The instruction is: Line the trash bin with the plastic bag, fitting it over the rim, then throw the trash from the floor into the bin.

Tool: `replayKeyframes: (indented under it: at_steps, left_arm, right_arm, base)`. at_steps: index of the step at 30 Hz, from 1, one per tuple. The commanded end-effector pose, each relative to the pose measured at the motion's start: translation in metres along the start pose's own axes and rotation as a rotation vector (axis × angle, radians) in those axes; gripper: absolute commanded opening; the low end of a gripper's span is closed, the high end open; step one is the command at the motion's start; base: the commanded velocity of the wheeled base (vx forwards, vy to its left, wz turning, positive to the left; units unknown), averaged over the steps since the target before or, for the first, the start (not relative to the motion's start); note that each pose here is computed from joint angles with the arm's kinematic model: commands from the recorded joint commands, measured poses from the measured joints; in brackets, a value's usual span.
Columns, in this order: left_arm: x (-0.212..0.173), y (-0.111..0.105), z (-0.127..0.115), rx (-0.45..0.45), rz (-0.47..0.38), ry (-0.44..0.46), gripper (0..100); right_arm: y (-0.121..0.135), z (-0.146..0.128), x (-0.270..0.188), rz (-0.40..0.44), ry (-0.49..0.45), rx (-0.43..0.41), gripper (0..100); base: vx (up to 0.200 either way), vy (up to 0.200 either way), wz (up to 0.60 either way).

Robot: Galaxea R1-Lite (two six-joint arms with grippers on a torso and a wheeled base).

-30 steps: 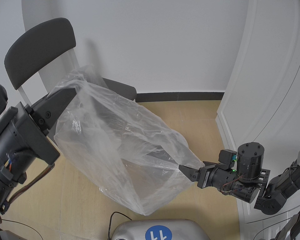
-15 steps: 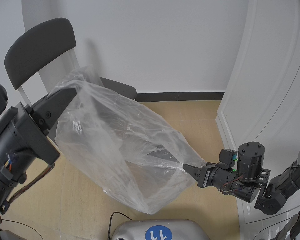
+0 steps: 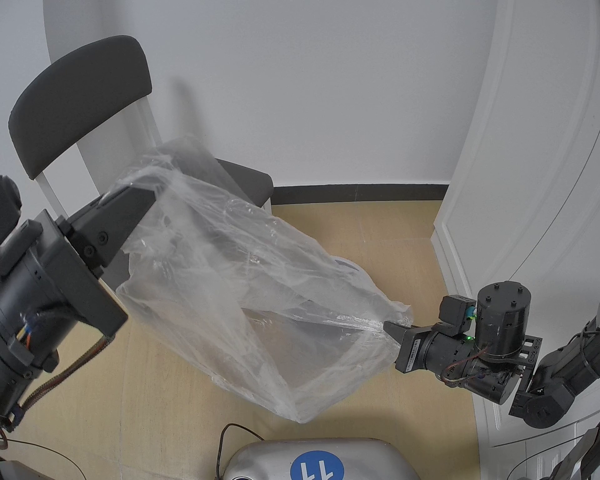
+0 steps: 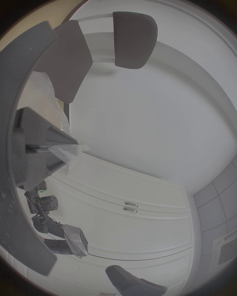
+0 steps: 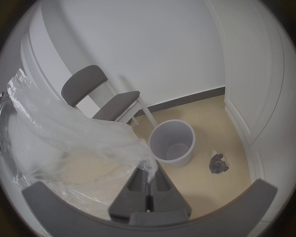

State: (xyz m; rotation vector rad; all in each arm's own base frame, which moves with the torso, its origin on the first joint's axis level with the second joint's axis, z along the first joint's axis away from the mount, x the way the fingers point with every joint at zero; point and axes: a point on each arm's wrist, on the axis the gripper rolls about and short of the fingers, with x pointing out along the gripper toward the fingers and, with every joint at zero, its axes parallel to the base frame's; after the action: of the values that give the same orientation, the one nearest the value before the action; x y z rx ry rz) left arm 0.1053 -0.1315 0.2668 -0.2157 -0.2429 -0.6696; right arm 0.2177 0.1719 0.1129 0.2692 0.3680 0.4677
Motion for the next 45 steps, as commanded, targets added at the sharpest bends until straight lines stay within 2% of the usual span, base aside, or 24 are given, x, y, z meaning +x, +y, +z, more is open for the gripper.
replayKeyframes:
  at_steps: [1,6,7,11,13,17,19,22,26,28,32,39,42,45]
  left_arm:
    - [0.001,0.001,-0.006,0.017,0.006,0.027,0]
    - [0.002,0.001,-0.014,0.027,0.002,0.060,0]
    - [0.002,0.001,-0.017,0.030,0.001,0.073,0]
    - [0.005,0.001,-0.023,0.036,0.002,0.096,0]
    - [0.009,0.000,-0.031,0.042,0.002,0.130,0]
    - [0.019,0.001,-0.044,0.049,0.018,0.179,0]
    - [0.035,0.008,-0.062,0.063,0.065,0.236,0]
    - [0.057,0.016,-0.083,0.078,0.088,0.300,0]
    - [0.091,0.030,-0.108,0.092,0.135,0.350,0]
    - [0.101,0.038,-0.123,0.099,0.160,0.381,0]
    - [0.112,0.044,-0.139,0.099,0.178,0.386,0]
    - [0.110,0.046,-0.137,0.082,0.182,0.343,0]
    - [0.106,0.045,-0.126,0.053,0.185,0.310,0]
    - [0.104,0.044,-0.116,0.046,0.181,0.281,0]
  right_arm:
    - [0.003,0.008,-0.002,0.008,-0.035,0.006,0]
    - [0.001,0.031,-0.014,-0.011,-0.093,0.019,0]
    - [0.003,0.043,-0.022,-0.031,-0.112,0.022,0]
    - [0.004,0.061,-0.040,-0.051,-0.120,0.033,0]
    - [0.010,0.074,-0.068,-0.031,-0.129,0.033,0]
    - [0.015,0.075,-0.087,-0.012,-0.102,0.014,0]
    - [0.014,0.079,-0.085,-0.036,-0.085,-0.017,0]
    - [0.003,0.092,-0.077,-0.111,-0.092,-0.096,0]
    - [-0.009,0.102,-0.059,-0.190,-0.073,-0.171,0]
    - [-0.018,0.108,-0.046,-0.266,-0.080,-0.195,0]
    - [-0.026,0.112,-0.035,-0.333,-0.081,-0.224,0]
    - [-0.020,0.119,-0.043,-0.304,-0.113,-0.270,0]
    - [-0.017,0.123,-0.049,-0.270,-0.123,-0.324,0]
    - [-0.019,0.124,-0.055,-0.286,-0.127,-0.380,0]
  base:
    - [0.000,0.000,0.00]
    - [0.000,0.000,0.00]
    - [0.000,0.000,0.00]
    - [0.000,0.000,0.00]
    - [0.000,0.000,0.00]
    - [0.000,0.000,0.00]
    - [0.000,0.000,0.00]
    - [0.000,0.000,0.00]
    - [0.000,0.000,0.00]
    - [0.000,0.000,0.00]
    - [0.000,0.000,0.00]
    - [0.000,0.000,0.00]
    - [0.000,0.000,0.00]
    - [0.000,0.000,0.00]
